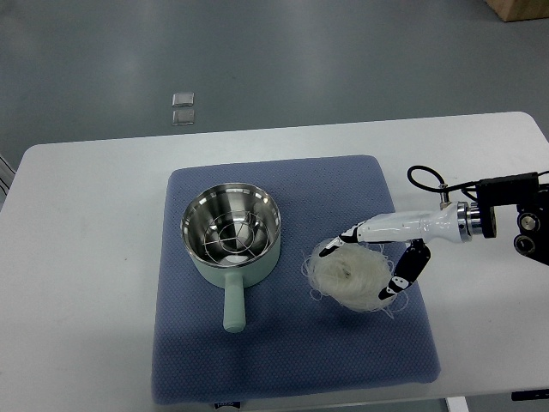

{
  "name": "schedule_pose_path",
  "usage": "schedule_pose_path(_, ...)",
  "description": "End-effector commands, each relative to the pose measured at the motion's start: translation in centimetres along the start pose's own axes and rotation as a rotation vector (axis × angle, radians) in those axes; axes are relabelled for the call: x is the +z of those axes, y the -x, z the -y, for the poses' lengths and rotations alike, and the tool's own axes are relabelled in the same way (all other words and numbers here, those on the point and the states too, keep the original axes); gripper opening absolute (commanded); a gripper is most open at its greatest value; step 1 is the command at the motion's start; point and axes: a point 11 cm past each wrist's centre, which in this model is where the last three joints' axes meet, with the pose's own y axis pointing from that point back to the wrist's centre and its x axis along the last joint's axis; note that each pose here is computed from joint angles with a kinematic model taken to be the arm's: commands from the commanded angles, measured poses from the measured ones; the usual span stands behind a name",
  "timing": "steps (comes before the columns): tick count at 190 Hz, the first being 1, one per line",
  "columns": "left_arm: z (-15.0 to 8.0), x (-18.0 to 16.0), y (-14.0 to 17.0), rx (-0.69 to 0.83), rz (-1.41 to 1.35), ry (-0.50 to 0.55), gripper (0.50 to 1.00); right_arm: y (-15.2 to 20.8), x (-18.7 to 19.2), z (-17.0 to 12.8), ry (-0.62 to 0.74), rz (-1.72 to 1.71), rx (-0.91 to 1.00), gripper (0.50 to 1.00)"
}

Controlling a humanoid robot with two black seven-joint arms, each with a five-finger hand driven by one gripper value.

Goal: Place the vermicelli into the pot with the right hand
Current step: 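Reach the right hand down over the white vermicelli bundle, then close the right hand fingers around the vermicelli bundle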

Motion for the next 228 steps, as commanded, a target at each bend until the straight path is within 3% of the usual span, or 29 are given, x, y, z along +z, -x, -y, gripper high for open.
schedule_pose_path(1, 0.0, 0.0, 0.0, 0.0, 0.0, 0.0, 1.0, 0.2, 0.2, 0.3, 0.002, -0.003, 0.017, 0.911)
schedule_pose_path(57, 0.0, 0.0, 0.0, 0.0, 0.0, 0.0, 1.0, 1.9, 0.6, 0.8, -0.003, 0.012, 0.065, 0.901)
schedule_pose_path(99, 0.0, 0.0, 0.0, 0.0, 0.0, 0.0, 1.0, 2.3, 0.7, 1.4, 0.0, 0.002, 0.082, 0.862)
schedule_pose_path(136, 0.0, 0.0, 0.0, 0.0, 0.0, 0.0, 1.0, 2.7, 0.9, 1.7, 0.009, -0.021, 0.065, 0.744)
schedule_pose_path(166, 0.0, 0.0, 0.0, 0.0, 0.0, 0.0, 1.0, 3.3, 1.1, 2.0, 0.015, -0.039, 0.045, 0.619)
schedule_pose_path(188, 0.0, 0.0, 0.0, 0.0, 0.0, 0.0, 1.0, 3.4, 1.4, 1.9, 0.027, -0.051, 0.036, 0.56)
schedule_pose_path(197, 0.0, 0.0, 0.0, 0.0, 0.0, 0.0, 1.0, 3.5, 1.4, 1.9, 0.027, -0.058, 0.03, 0.505)
schedule_pose_path(228, 0.0, 0.0, 0.0, 0.0, 0.0, 0.0, 1.0, 3.4, 1.4, 1.9, 0.029, -0.061, 0.028, 0.5)
